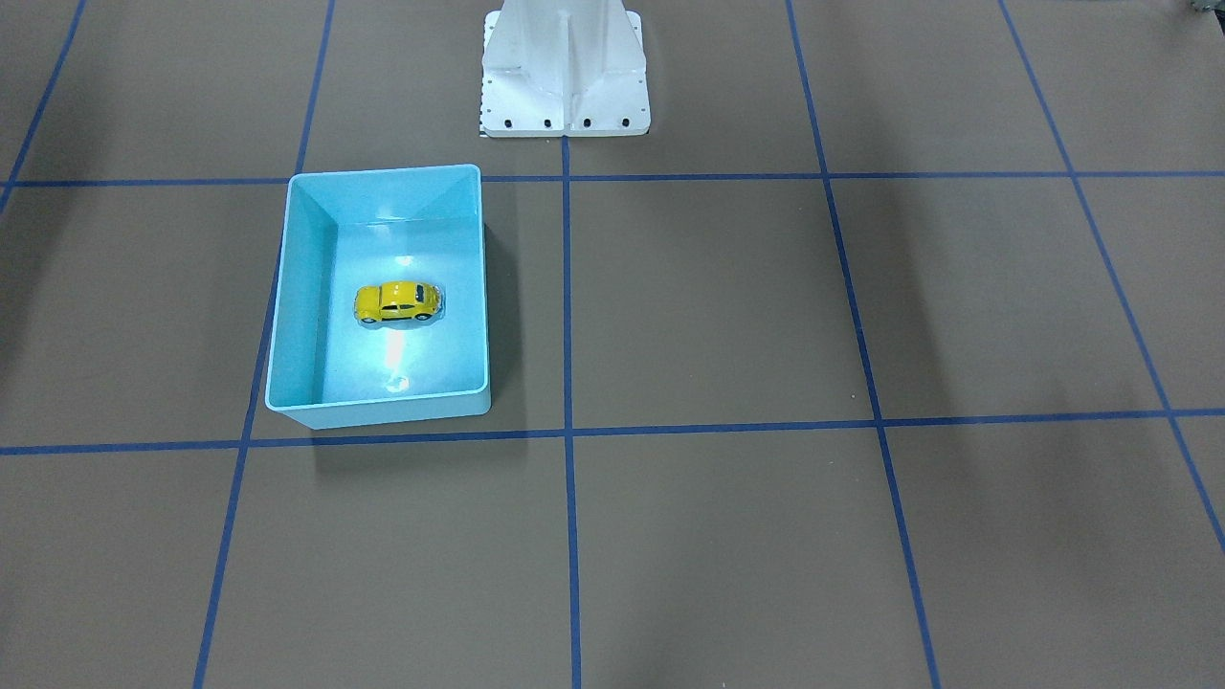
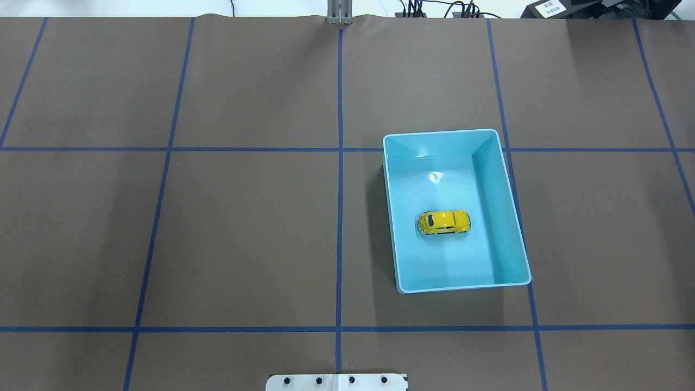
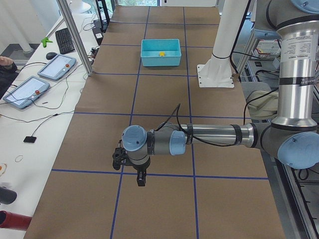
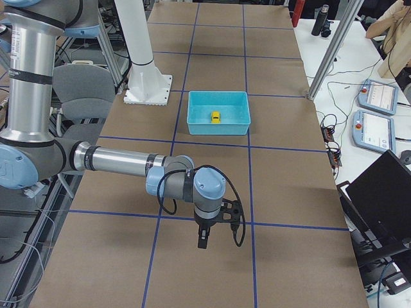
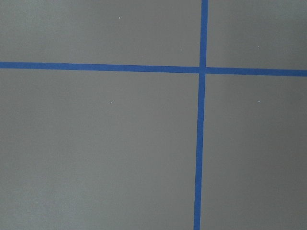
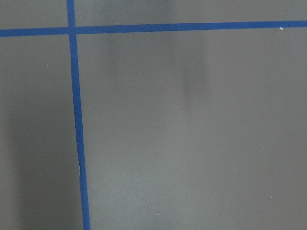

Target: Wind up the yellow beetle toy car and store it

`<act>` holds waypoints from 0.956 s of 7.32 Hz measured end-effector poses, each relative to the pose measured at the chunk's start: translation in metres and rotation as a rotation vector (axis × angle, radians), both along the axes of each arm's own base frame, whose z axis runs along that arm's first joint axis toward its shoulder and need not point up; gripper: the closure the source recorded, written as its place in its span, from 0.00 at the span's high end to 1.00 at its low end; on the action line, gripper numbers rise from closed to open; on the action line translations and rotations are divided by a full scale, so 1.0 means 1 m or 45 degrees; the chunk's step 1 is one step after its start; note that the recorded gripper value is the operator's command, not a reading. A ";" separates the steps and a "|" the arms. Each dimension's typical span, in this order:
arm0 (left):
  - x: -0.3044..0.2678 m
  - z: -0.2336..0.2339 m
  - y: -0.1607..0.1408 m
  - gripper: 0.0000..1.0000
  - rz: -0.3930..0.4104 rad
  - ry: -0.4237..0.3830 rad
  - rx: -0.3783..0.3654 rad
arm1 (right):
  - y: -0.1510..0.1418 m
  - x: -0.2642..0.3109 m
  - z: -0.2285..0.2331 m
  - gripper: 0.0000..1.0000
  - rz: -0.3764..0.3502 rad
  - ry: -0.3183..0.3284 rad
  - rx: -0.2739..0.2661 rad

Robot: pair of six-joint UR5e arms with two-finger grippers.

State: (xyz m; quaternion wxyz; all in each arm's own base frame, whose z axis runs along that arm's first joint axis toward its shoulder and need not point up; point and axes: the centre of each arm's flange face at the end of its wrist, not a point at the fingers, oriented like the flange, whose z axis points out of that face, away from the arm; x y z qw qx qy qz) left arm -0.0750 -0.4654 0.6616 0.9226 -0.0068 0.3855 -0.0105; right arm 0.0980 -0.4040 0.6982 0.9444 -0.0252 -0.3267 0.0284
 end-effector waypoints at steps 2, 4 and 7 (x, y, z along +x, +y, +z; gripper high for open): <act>0.000 0.000 0.000 1.00 0.000 0.000 0.002 | -0.001 -0.001 -0.001 1.00 0.002 -0.015 0.005; 0.000 0.000 0.000 1.00 0.000 0.000 0.003 | -0.001 -0.001 -0.002 1.00 0.003 -0.023 0.007; 0.001 0.000 0.000 1.00 0.002 0.000 0.005 | -0.003 -0.001 -0.003 1.00 0.003 -0.022 0.013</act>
